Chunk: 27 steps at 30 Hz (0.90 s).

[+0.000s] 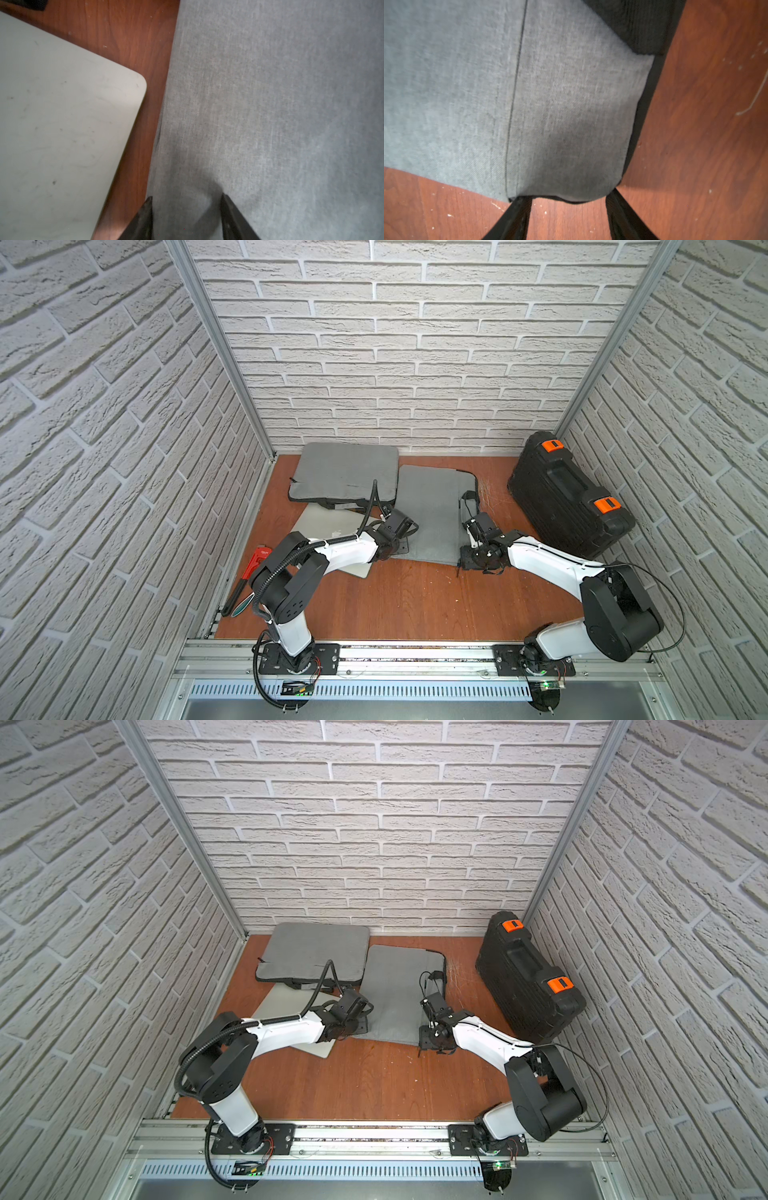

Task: Open the zippered laptop bag and take out the laptop
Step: Move the zippered laptop bag to the center of the board, then unzip the zipper on the zippered laptop bag.

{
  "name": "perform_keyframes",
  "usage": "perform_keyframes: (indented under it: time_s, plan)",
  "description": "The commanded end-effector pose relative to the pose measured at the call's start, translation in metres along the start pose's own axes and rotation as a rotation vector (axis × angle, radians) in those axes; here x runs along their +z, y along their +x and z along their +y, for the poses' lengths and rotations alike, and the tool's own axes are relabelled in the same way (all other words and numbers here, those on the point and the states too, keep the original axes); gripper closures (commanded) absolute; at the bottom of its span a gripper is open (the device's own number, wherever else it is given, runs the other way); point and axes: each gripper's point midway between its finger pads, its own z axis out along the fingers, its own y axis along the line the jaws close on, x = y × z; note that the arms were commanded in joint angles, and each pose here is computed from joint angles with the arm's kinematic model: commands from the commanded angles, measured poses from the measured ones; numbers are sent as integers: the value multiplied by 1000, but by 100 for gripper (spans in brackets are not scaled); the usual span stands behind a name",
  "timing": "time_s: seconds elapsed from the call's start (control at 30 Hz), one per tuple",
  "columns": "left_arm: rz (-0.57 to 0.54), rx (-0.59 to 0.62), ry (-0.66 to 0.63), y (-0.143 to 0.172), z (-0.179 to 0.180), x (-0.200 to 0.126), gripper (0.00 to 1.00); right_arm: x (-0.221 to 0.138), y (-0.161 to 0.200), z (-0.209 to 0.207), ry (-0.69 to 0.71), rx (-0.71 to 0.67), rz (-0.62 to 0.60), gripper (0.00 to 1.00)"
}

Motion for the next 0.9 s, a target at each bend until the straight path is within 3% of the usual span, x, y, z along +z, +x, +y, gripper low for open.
perform_keyframes:
  time_s: [0.0,0.13,0.33,0.5,0.87]
  plan:
    - [77,7,-25,24,9,4,45,-27,-33,20,-94,-39,-145,34]
    - [71,-10,-20,27,13,-3,34,-39,-17,9,-79,3,-145,30]
    - [68,-26,-15,31,18,-10,33,-33,8,10,-144,106,-152,38]
    - [83,-26,-16,35,19,-7,35,-17,19,18,-127,146,-170,46]
    - [94,-18,-28,39,20,0,46,7,29,31,-20,131,-207,52]
